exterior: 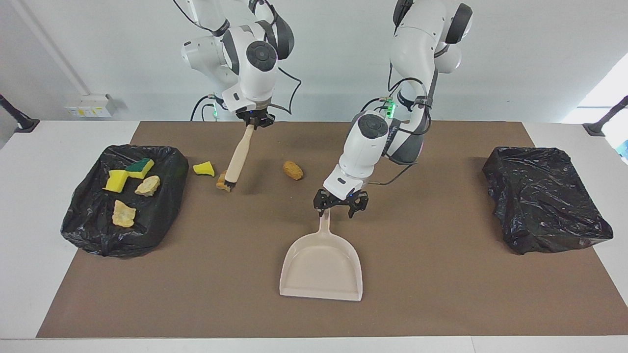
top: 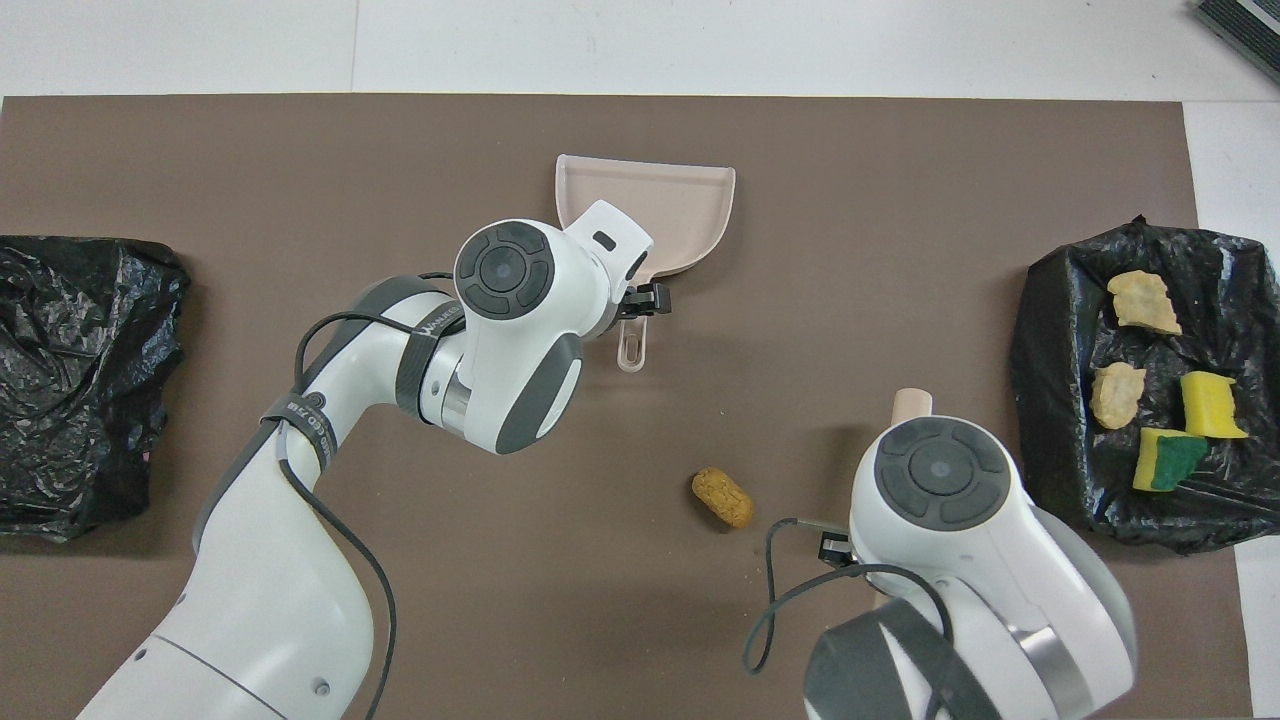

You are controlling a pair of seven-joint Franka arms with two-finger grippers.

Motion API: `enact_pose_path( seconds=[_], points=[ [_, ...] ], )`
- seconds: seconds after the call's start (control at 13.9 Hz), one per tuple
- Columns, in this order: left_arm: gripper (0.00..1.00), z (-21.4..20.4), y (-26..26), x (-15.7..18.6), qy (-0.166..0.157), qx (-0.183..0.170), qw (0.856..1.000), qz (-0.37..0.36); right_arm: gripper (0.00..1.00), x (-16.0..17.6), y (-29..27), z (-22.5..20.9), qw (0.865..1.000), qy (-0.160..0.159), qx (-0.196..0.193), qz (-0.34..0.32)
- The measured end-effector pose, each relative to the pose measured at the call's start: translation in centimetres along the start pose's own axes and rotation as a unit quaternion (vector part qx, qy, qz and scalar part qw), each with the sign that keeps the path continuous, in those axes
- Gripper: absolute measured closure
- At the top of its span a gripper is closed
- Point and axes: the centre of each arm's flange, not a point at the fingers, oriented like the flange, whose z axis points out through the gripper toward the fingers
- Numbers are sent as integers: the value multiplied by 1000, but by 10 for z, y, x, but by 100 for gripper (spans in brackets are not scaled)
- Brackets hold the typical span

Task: Sweep and dump trash in bin
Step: 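Sweep the remaining bread and sponge pieces toward the dustpan with the right gripper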

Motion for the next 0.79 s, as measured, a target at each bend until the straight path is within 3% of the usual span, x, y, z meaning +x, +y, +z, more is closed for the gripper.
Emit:
enact_pose_path(
  seconds=[0.22, 0.43, 0.79],
  points=[
    [0, 1, 5, 3, 5, 0, 1000, 2, 74, 9, 33, 19, 997, -41, -25, 58],
    [34, 0, 7, 4, 8, -1, 1000, -15, 74, 8, 68, 48, 991, -83, -29, 105],
    [35, 0, 11, 2, 4, 1, 1000, -16, 74, -12, 94, 84, 987, -101, -4, 124]
  ],
)
